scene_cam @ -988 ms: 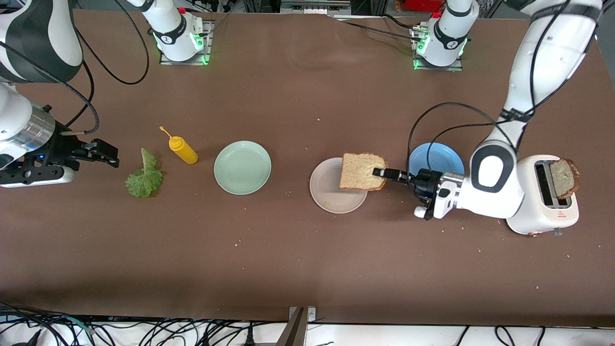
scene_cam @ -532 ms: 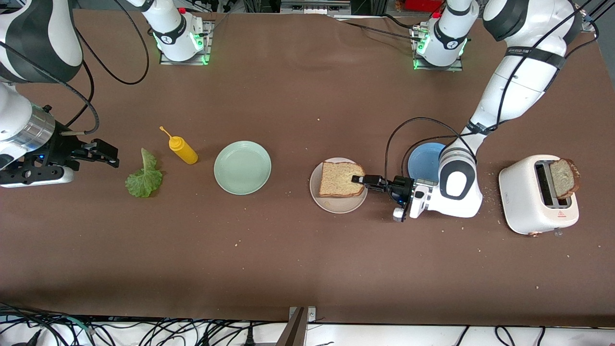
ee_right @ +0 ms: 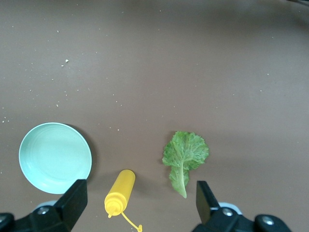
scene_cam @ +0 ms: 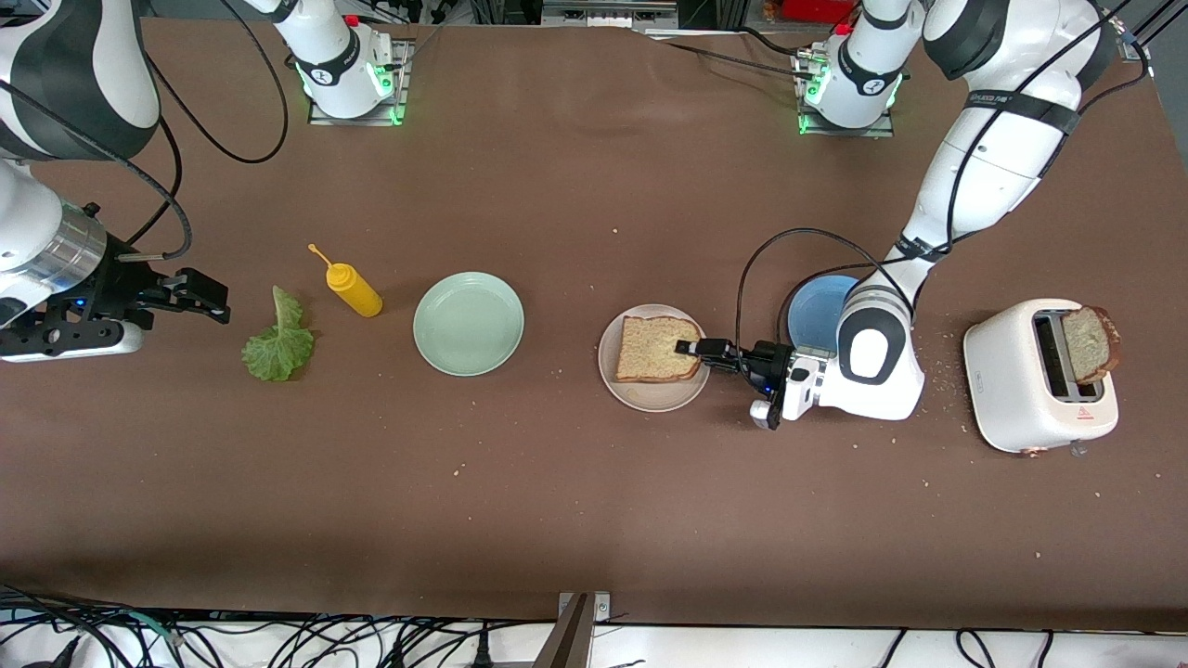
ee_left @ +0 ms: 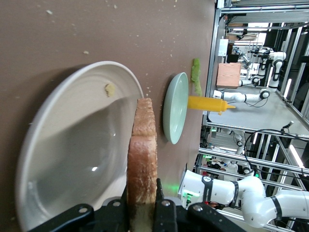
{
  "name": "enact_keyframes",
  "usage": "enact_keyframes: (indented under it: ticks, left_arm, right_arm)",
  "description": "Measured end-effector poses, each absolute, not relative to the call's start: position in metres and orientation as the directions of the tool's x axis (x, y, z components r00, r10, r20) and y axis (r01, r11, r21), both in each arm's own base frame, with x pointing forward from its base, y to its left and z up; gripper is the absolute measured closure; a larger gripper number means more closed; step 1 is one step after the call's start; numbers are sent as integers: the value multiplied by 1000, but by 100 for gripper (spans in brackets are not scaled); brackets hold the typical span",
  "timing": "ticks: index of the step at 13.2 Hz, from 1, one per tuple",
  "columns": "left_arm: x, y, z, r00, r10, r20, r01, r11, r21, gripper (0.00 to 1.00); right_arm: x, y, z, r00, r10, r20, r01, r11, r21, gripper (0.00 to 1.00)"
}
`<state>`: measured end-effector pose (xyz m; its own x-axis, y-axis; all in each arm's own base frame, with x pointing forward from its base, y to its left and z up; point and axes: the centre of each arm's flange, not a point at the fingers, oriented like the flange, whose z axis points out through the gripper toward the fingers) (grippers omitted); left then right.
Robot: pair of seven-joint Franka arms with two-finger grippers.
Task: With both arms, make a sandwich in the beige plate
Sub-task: 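Carry the bread slice with the left gripper over the beige plate, then lower the bread onto the beige plate and open the left gripper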
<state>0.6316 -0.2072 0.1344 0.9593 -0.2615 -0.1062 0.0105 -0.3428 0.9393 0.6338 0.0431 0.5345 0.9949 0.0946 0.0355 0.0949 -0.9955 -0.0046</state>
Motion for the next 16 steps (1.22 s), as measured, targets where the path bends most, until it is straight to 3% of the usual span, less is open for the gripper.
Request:
enact_keyframes:
  ticks: [1, 7, 9, 13, 16]
  left_arm:
    - [632, -206, 133, 961, -256, -104, 7, -354, 935, 79]
    - [633, -209, 131, 954, -292, -73, -61, -424, 903, 16]
    - [639, -205, 143, 939, -336, -70, -109, -486, 867, 0]
    - [652, -197, 204, 913, -393, -109, -205, -674, 710, 0]
    - [654, -203, 253, 907, -404, -116, -259, -754, 604, 0]
  right_arm:
    - [634, 43, 535, 995, 95, 35, 95, -995, -5, 0]
    - [634, 43, 535, 995, 95, 35, 95, -995, -5, 0]
    - [634, 43, 534, 995, 95, 35, 95, -995, -5, 0]
    - [634, 43, 534, 995, 95, 35, 95, -995, -5, 0]
    - [634, 43, 534, 995, 97, 35, 97, -995, -5, 0]
